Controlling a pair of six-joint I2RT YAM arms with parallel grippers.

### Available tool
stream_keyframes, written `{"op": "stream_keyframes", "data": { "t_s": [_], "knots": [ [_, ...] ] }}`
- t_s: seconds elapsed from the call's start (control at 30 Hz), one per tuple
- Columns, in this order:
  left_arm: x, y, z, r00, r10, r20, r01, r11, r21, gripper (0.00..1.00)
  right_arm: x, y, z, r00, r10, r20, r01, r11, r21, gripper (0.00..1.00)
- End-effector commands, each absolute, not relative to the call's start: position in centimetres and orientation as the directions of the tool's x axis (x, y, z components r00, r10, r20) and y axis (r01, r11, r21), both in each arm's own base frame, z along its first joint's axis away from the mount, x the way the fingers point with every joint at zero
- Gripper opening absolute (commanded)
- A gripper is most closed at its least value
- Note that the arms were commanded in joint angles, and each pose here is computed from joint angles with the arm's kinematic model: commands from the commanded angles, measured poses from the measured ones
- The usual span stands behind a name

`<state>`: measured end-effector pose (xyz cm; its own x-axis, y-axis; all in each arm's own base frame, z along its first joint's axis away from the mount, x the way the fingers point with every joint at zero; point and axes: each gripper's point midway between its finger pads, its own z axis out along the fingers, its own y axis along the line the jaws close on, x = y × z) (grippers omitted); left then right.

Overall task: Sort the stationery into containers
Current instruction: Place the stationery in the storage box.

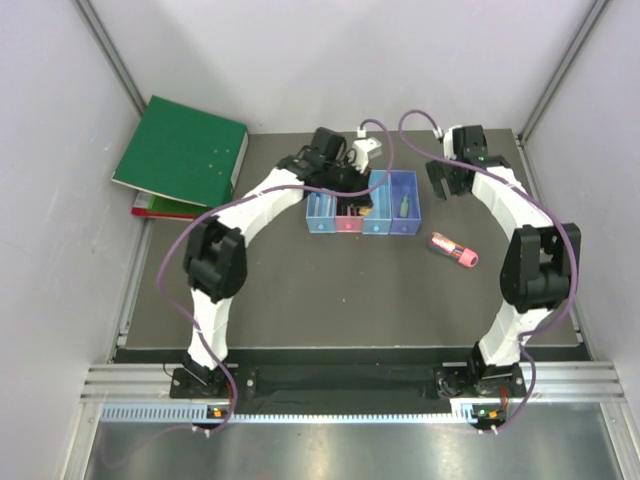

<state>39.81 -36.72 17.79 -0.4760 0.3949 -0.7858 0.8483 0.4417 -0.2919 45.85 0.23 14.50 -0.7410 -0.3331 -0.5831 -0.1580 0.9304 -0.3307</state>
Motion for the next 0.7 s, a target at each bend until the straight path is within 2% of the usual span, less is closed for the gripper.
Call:
{"op": "stream_keyframes", "data": {
  "t_s": [0.0, 0.17, 0.4, 0.67],
  "knots": [
    [43.4, -40.8, 19.6, -0.473, 0.248, -0.845, 0.828, 0.453, -0.331, 0.00, 44.0, -0.5, 16.9, -0.667, -0.419, -0.617, -0.229, 0.902, -0.365, 1.00],
    [44.5, -43.9, 19.5, -0.453, 0.208, -0.867, 0.834, 0.443, -0.329, 0.00, 41.4, -2.3, 15.6, -0.689, -0.431, -0.583, -0.231, 0.893, -0.387, 1.00],
    [44.4, -46.0, 20.3, -0.451, 0.148, -0.880, 0.834, 0.420, -0.357, 0.00, 39.1, -5.7, 14.8, -0.732, -0.366, -0.575, -0.151, 0.910, -0.387, 1.00],
    [44.0, -47.6, 18.0, -0.446, 0.165, -0.880, 0.835, 0.432, -0.342, 0.00, 38.6, -6.1, 15.0, -0.732, -0.352, -0.583, -0.139, 0.915, -0.379, 1.00]
  ]
}}
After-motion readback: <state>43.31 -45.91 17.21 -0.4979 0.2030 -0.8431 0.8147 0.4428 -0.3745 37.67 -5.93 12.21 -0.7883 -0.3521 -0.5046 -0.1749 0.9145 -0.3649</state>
